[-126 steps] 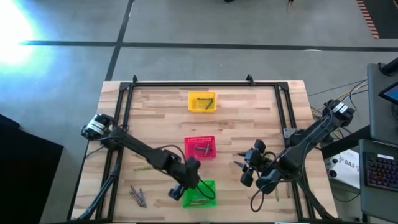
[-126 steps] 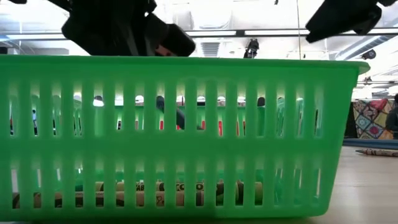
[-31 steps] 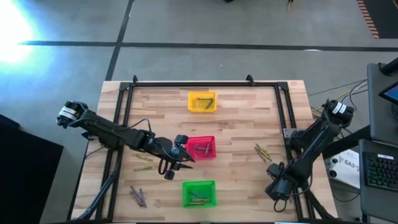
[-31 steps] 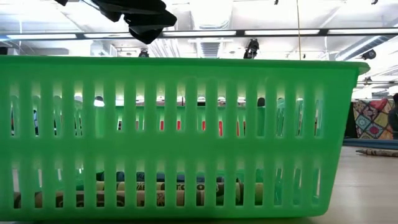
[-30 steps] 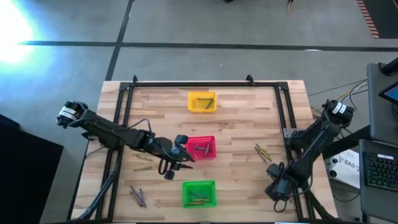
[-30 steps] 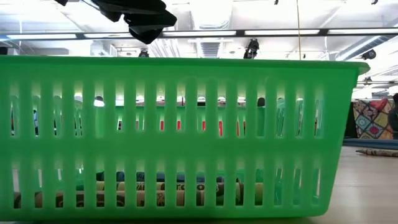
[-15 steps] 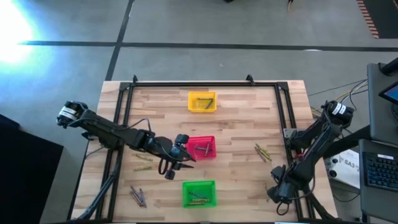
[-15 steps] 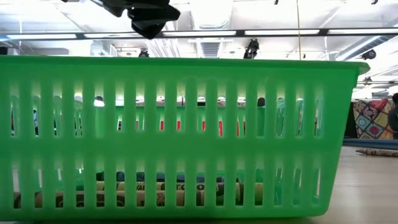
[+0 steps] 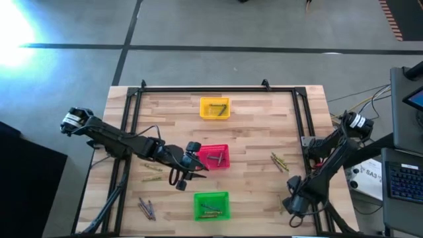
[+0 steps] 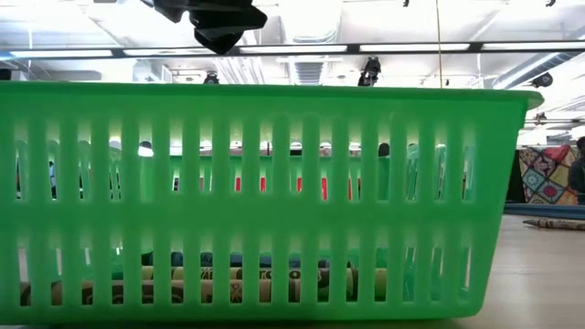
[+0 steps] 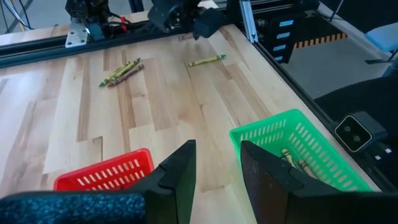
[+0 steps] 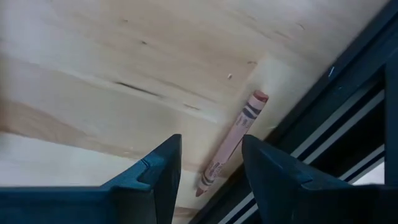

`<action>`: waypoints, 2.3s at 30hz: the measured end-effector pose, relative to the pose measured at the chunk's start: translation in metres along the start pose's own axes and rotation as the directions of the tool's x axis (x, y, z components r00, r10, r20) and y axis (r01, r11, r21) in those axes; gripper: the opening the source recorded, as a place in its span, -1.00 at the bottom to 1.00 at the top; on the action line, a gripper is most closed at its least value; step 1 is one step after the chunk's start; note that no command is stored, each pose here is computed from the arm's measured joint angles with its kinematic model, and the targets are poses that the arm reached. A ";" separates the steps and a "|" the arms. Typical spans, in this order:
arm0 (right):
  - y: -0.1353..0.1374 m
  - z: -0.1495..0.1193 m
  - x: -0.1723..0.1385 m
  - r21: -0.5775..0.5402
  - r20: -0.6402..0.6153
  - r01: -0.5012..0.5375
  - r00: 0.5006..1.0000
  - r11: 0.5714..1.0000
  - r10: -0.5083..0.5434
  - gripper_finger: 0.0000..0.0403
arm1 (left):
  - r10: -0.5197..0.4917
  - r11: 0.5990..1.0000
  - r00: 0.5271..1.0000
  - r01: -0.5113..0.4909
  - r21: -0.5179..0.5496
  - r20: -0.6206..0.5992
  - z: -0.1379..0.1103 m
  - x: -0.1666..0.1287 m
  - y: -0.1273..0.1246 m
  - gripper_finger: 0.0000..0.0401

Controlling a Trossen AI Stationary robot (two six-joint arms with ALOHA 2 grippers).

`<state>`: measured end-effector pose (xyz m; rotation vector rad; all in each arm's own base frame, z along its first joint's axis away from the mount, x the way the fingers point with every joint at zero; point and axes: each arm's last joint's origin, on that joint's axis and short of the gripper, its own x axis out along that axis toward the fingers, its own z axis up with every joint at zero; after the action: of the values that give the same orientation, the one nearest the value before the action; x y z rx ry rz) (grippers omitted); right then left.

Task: Sort crayons
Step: Put the brown crayon into the green bin

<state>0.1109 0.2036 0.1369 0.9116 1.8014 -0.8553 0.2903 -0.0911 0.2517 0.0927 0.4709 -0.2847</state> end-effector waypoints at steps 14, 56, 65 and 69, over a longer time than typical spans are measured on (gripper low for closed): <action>0.006 0.006 0.006 -0.106 -0.002 0.013 1.000 0.994 -0.013 -0.19 | 0.000 0.999 1.000 0.000 -0.036 -0.018 -0.002 0.000 0.000 -0.46; 0.037 0.008 -0.007 -0.263 0.206 -0.082 0.969 0.961 0.139 -0.21 | 0.024 0.999 0.998 -0.026 -0.046 -0.053 -0.005 0.000 0.001 -0.46; 0.037 0.008 -0.008 -0.264 0.210 -0.087 0.967 0.960 0.145 -0.21 | 0.024 0.998 0.998 -0.027 -0.054 -0.053 -0.005 0.000 0.001 -0.46; 0.037 0.008 -0.008 -0.254 0.219 -0.091 0.964 0.963 0.149 -0.21 | 0.024 0.998 0.998 -0.027 -0.053 -0.053 -0.005 0.000 0.001 -0.46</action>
<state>0.1488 0.2129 0.1347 0.7206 1.5844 -0.6214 0.2881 -0.0897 0.2472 0.0537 0.5287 -0.2445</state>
